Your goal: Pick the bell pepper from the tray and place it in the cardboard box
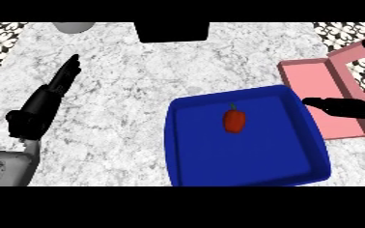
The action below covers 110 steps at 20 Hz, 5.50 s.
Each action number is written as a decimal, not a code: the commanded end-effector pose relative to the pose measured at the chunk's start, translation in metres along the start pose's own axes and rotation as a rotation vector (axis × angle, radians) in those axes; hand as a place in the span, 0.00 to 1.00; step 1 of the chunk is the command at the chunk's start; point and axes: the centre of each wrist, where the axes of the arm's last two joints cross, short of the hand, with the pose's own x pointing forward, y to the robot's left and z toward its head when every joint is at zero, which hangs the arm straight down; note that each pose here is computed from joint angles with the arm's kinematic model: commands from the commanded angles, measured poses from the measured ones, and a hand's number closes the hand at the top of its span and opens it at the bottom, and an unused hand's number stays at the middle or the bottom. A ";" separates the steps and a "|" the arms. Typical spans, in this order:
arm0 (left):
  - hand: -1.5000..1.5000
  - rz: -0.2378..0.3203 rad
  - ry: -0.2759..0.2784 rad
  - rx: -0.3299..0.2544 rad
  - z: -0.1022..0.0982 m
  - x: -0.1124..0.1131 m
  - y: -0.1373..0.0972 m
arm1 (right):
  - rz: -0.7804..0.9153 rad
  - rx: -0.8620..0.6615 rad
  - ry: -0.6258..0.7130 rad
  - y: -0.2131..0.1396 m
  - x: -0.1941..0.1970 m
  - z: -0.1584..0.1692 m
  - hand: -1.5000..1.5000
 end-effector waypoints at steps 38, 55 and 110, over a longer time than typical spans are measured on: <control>0.50 0.021 -0.117 -0.118 -0.017 0.005 -0.014 | 0.935 0.707 0.391 0.189 0.129 0.049 0.00; 0.50 0.023 -0.123 -0.125 -0.012 0.009 -0.028 | 1.096 0.633 0.448 0.222 0.094 0.034 0.00; 0.50 0.009 -0.147 -0.152 -0.028 0.018 -0.044 | 0.911 0.166 0.260 0.196 0.044 -0.113 1.00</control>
